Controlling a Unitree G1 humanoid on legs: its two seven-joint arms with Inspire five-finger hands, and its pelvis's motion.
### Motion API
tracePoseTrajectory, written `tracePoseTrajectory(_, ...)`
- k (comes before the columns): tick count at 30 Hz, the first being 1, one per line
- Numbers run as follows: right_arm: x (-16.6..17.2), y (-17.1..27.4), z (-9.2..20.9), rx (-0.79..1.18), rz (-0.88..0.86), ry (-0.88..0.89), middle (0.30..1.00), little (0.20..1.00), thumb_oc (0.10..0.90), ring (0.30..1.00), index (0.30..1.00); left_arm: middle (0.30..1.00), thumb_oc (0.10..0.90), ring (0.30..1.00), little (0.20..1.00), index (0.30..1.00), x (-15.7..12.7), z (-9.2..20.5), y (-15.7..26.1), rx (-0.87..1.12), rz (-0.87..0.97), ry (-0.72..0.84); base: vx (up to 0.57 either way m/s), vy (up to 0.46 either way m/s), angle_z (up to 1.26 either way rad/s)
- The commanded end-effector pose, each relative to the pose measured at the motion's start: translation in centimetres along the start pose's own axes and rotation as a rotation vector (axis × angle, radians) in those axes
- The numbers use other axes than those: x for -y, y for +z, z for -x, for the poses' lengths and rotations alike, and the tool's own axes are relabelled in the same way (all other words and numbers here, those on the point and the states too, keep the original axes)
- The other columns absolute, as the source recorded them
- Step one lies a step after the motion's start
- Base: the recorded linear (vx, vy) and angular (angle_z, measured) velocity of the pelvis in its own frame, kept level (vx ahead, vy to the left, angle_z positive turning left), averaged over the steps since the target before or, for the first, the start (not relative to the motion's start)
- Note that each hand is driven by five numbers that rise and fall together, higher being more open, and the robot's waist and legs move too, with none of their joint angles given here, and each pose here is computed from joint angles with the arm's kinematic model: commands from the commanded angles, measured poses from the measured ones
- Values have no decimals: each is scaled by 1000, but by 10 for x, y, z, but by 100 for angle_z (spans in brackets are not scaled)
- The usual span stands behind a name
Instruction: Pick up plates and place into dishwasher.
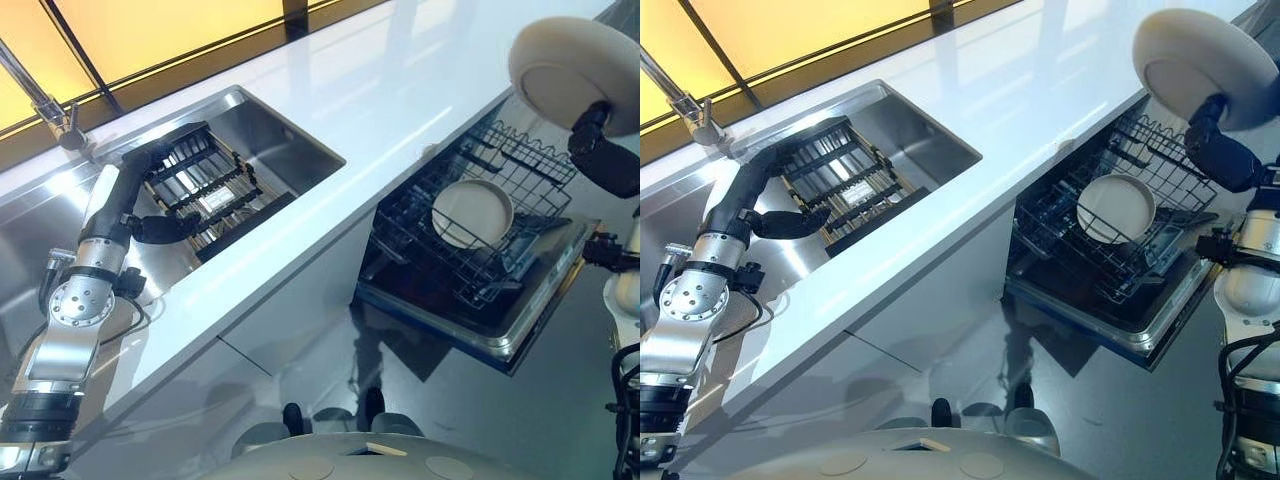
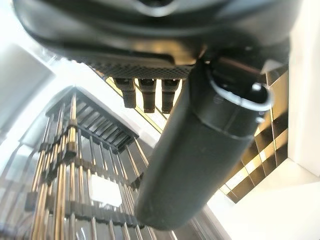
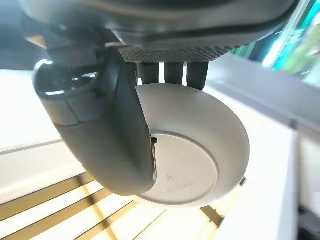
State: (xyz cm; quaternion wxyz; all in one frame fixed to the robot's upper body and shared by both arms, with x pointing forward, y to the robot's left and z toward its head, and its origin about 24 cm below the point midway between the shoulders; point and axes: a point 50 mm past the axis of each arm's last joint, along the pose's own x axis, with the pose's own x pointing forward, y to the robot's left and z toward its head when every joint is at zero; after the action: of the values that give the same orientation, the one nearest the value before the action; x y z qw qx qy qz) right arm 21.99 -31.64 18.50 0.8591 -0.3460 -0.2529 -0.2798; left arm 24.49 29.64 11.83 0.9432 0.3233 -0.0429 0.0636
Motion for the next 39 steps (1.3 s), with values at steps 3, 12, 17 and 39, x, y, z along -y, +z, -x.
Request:
tracePoseTrajectory(3,8,1,-6,26,-42,-42,300,200,100,300,300,900,800,900,900,900,-40,1,10,106,28,203,-1,-4,-1)
tracePoseTrajectory(12,-16,-28,11,-134,-21,102,300,200,100,300,300,900,800,900,900,900,-36,10,-20,-23,50,243,23,3,0)
tracePoseTrajectory(17,-26,-42,16,-214,13,144,300,200,100,300,300,900,800,900,900,900,-37,11,-32,-77,47,265,29,-5,2)
tracePoseTrajectory(39,-54,-107,46,-587,229,163,300,200,100,300,300,900,800,900,900,900,-33,1,-8,42,95,224,25,-16,7)
